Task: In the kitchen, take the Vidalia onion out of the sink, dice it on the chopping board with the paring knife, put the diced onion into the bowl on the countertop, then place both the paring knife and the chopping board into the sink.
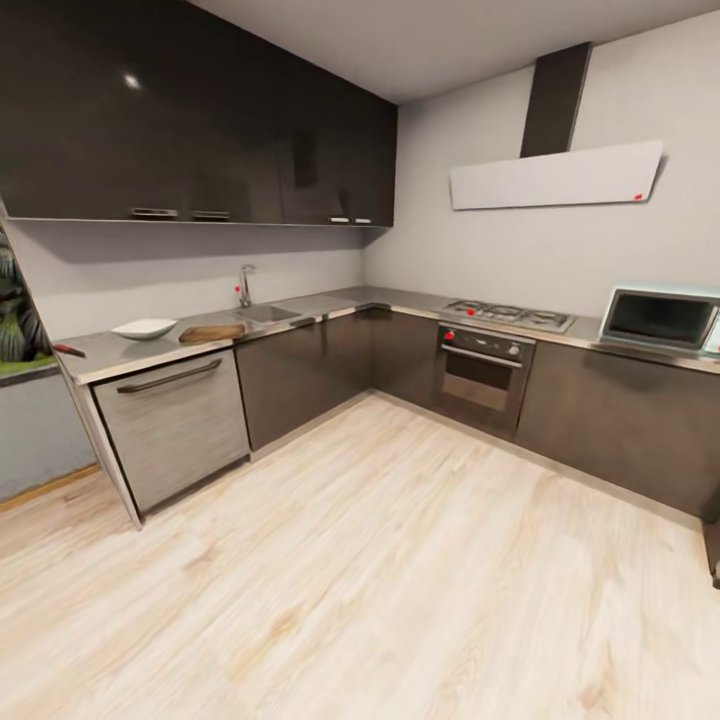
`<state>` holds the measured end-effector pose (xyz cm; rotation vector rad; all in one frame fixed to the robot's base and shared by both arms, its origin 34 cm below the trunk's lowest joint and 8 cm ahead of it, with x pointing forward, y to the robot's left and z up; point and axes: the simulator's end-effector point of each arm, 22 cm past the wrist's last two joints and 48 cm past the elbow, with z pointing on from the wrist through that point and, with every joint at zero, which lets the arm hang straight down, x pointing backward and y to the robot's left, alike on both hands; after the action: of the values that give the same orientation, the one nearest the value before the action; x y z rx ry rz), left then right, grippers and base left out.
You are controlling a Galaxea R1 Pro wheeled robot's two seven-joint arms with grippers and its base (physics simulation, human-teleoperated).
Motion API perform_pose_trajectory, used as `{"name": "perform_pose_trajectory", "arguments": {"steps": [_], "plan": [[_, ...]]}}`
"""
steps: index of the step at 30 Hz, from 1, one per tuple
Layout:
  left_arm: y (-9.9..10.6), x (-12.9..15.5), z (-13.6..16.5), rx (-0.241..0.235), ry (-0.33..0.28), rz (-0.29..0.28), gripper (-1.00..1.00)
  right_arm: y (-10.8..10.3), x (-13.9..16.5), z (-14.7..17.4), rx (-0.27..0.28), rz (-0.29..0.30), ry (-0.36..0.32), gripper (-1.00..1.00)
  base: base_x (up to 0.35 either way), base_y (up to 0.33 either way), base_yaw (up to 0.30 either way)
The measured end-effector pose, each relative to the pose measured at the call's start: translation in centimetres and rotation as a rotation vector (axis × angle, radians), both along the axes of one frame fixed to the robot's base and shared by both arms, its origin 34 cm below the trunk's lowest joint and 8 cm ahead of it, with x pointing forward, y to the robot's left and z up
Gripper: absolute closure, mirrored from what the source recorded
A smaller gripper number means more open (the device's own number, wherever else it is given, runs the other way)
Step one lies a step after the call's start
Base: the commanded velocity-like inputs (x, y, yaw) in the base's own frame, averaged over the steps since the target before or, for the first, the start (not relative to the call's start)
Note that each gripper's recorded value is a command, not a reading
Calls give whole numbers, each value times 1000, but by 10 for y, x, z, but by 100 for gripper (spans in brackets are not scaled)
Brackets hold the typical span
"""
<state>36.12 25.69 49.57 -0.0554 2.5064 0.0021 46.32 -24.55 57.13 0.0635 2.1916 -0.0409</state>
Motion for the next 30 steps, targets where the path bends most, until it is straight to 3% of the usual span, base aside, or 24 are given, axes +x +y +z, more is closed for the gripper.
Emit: {"name": "perform_pose_trajectory", "arguments": {"steps": [18, 30], "plan": [[0, 0, 0, 1, 0, 0, -100, 0, 0, 0, 0, 0, -2, -100, 345, -27, 7], [0, 0, 0, 1, 0, 0, -100, 0, 0, 0, 0, 0, -2, -100, 324, -147, 233]]}}
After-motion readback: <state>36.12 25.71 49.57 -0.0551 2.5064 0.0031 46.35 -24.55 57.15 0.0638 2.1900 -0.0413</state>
